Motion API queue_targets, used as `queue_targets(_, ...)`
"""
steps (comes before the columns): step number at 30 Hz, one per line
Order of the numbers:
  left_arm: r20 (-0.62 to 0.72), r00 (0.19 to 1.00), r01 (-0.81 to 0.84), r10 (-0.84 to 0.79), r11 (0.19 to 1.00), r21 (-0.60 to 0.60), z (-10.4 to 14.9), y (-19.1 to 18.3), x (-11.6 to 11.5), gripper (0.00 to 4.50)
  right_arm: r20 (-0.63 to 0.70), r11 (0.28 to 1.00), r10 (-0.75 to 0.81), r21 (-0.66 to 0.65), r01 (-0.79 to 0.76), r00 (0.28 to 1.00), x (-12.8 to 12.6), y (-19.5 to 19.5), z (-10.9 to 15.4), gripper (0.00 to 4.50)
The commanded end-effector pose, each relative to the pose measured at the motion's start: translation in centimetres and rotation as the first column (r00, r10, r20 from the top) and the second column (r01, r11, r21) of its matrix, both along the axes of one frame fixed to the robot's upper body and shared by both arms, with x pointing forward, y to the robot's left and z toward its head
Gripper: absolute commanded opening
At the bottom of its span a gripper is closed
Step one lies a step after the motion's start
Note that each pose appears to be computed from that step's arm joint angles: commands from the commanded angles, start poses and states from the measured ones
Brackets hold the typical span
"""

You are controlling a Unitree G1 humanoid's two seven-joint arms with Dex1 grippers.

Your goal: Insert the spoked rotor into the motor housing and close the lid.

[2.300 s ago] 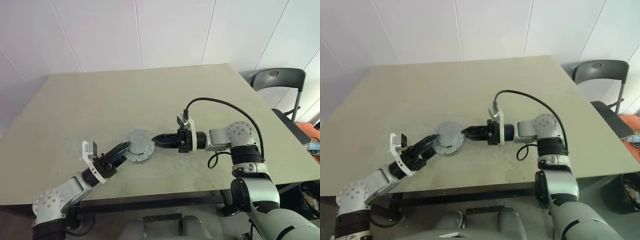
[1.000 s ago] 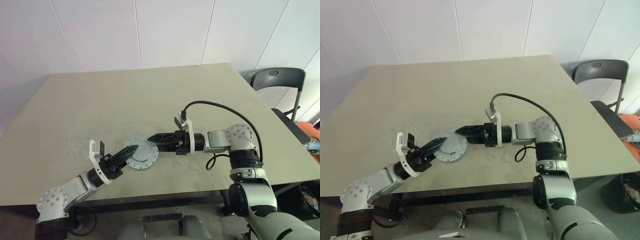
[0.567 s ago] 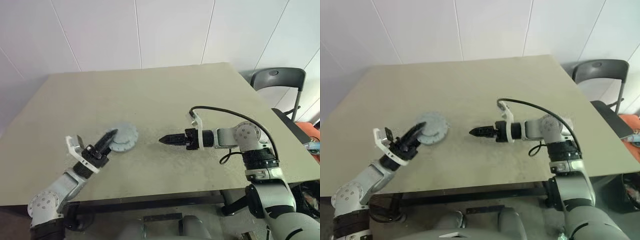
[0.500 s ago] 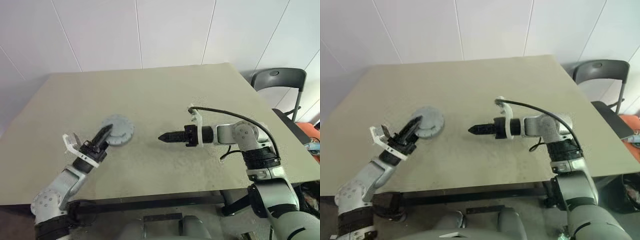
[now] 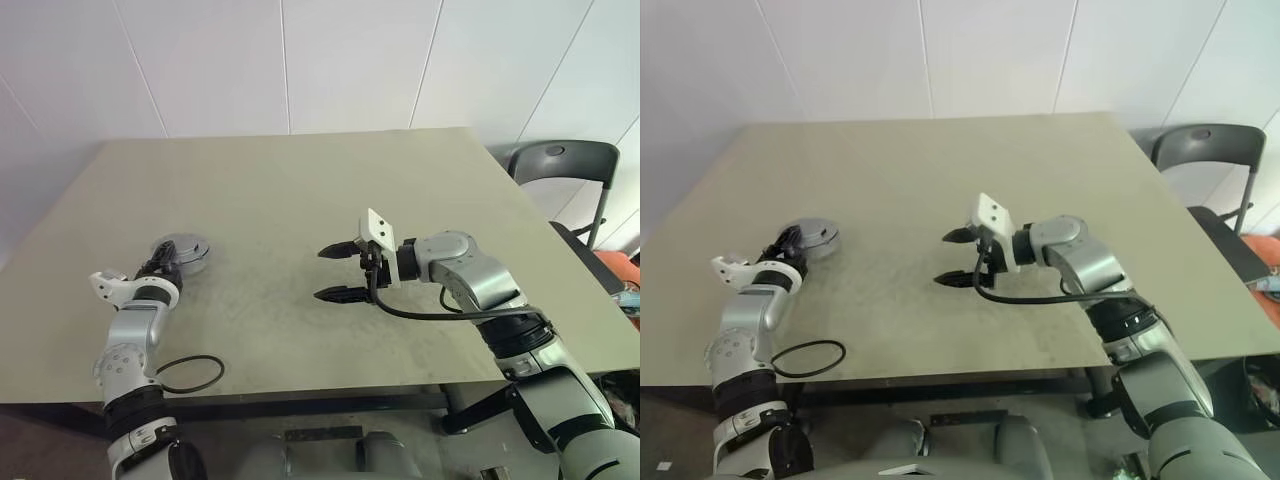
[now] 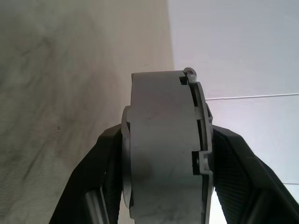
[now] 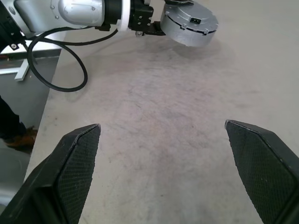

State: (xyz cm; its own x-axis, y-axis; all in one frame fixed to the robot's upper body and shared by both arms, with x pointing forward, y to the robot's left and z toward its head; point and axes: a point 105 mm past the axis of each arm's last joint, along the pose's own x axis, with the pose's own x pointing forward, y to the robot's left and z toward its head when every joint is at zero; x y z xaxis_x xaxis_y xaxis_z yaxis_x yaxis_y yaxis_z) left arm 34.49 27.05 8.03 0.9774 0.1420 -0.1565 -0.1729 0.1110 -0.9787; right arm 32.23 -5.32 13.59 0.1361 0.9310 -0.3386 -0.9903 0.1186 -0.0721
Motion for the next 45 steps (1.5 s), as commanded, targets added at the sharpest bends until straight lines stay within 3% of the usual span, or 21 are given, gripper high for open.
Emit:
queue_targets(1, 0.075, 0.996, -0.046, 0.046, 0.999, -0.014, 2.6, 0.6, 0.3, 2.28, 0.028, 1.0, 0.004, 0.017, -0.005, 1.0, 0.1, -0.1, 0.6, 4.5)
queue_targets(10, -0.038, 0.997, -0.074, 0.074, 0.997, -0.004, 0.8, 0.7, -0.4, 2.28, 0.014, 0.998, -0.025, 0.052, 0.024, 1.0, 0.6, 0.1, 1.2, 4.5)
queue_targets(16, -0.107, 0.993, -0.05, 0.048, 0.999, -0.013, 0.2, -0.2, -1.0, 4.32, 0.017, 0.999, -0.034, 0.026, 0.034, 0.999, 0.7, 0.0, 0.6, 4.5)
queue_targets(17, -0.122, 0.992, -0.044, 0.041, 0.999, -0.023, 0.1, -0.5, -1.1, 4.48, 0.022, 0.999, -0.036, 0.021, 0.036, 0.999, 0.7, -0.1, 0.5, 4.5)
queue_targets(26, -0.452, 0.889, -0.024, 0.072, 0.994, 0.11, -2.2, -2.1, -4.1, 4.48, 0.027, 1.0, -0.031, 0.004, 0.031, 0.999, 0.7, -0.2, 0.2, 4.5)
queue_targets(29, -0.589, 0.808, 0.108, -0.012, 0.986, 0.129, -3.1, -4.0, -5.3, 4.48, 0.024, 1.0, -0.03, 0.004, 0.029, 0.999, 0.8, -0.2, 0.1, 4.5)
queue_targets(34, -0.58, 0.814, 0.268, -0.028, 0.904, 0.333, -1.2, -4.9, -5.3, 4.48, 0.043, 0.998, -0.055, 0.006, 0.055, 0.998, 1.1, -0.3, 0.0, 4.5)
queue_targets(36, -0.561, 0.825, 0.378, -0.072, 0.809, 0.451, -0.5, -5.6, -4.9, 4.48, 0.042, 0.998, -0.067, 0.006, 0.067, 0.997, 1.3, -0.4, -0.2, 4.5)
queue_targets(39, -0.557, 0.821, 0.532, -0.126, 0.524, 0.666, 0.2, -6.4, -4.4, 4.48, 0.047, 0.993, -0.113, 0.022, 0.112, 0.992, 1.8, -1.2, -0.5, 4.5)
queue_targets(41, -0.549, 0.825, 0.553, -0.132, 0.391, 0.736, 0.4, -6.2, -4.2, 4.48, 0.054, 0.99, -0.139, 0.02, 0.138, 0.989, 2.0, -1.7, -0.8, 4.5)
queue_targets(42, -0.549, 0.827, 0.56, -0.122, 0.277, 0.781, 0.6, -6.1, -4.0, 4.48, 0.052, 0.988, -0.153, 0.019, 0.152, 0.987, 2.2, -2.0, -1.0, 4.5)
queue_targets(43, -0.547, 0.824, 0.562, -0.147, 0.089, 0.823, 0.9, -6.5, -3.9, 4.48, 0.036, 0.985, -0.172, 0.024, 0.171, 0.984, 2.3, -2.6, -1.3, 4.5)
queue_targets(45, -0.561, 0.808, 0.534, -0.179, -0.18, 0.826, 0.8, -6.9, -4.0, 4.48, 0.019, 0.979, -0.204, 0.037, 0.203, 0.979, 2.6, -3.5, -1.7, 4.5)
